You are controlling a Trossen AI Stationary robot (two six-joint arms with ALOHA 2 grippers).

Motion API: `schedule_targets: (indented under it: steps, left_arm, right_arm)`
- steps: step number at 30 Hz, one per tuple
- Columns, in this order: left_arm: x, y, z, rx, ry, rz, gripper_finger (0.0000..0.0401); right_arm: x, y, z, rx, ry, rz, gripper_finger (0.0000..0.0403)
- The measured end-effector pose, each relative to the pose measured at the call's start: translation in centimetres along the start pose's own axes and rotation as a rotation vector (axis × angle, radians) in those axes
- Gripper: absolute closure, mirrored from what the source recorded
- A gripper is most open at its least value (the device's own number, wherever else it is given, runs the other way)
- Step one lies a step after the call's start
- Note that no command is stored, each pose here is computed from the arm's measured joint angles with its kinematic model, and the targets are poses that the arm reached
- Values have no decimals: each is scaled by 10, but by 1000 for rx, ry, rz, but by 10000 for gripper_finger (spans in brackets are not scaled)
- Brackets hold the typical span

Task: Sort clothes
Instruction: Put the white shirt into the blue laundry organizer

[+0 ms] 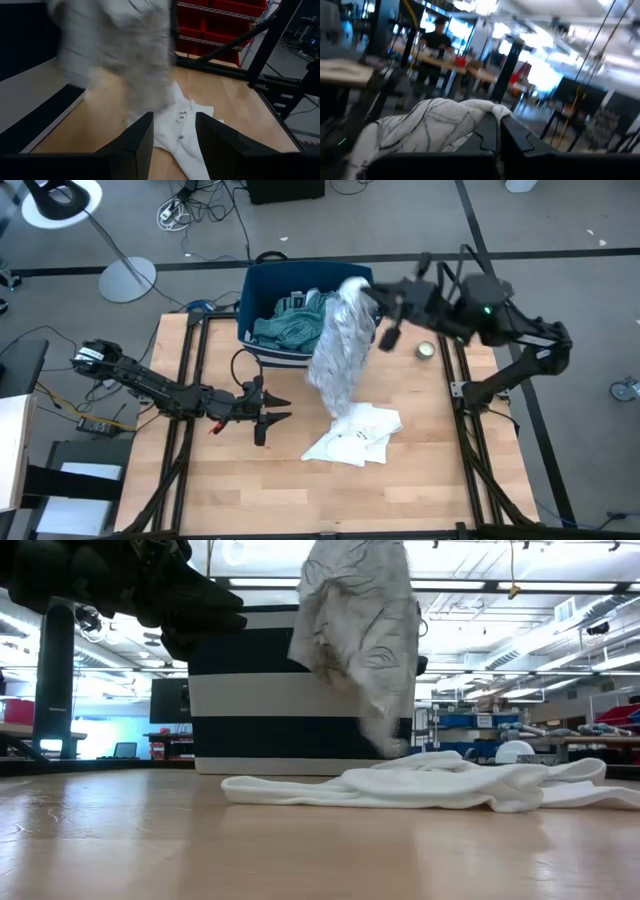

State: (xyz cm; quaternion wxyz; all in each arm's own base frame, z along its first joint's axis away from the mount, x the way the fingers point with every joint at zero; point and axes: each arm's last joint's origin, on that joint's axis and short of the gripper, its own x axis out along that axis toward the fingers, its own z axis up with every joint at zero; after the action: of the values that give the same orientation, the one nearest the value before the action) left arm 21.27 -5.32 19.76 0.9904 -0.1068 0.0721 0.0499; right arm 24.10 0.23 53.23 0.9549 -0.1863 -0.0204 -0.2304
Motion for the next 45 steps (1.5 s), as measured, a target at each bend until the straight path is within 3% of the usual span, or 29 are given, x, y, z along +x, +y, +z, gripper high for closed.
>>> schedule_targets:
  steps: [9, 16, 21, 23, 27, 32, 39, 45]
  left_arm:
    - [0, 0, 0, 3, 2, 1, 250]
    - [0, 1, 0, 7, 5, 8, 250]
    - [1, 3, 0, 9, 9, 18, 250]
    - [1, 3, -1, 12, 14, 19, 250]
    - [1, 4, -1, 12, 15, 21, 250]
    - [1, 5, -2, 13, 25, 26, 250]
    - [1, 5, -2, 12, 25, 26, 250]
    - [1, 5, -2, 12, 21, 41, 250]
  right_arm:
    - [79, -37, 18, -9, -310, -74, 401]
    - [134, -73, 15, -15, -552, -190, 400]
    - [155, -88, 1, 108, -715, -136, 399]
    - [160, -92, -5, 146, -716, -107, 398]
    - [171, -95, -23, 209, -514, -20, 398]
    - [183, -87, -65, 230, -72, 78, 397]
    - [177, -66, -128, 320, 515, 175, 397]
    - [180, -41, -194, 374, 800, 208, 387]
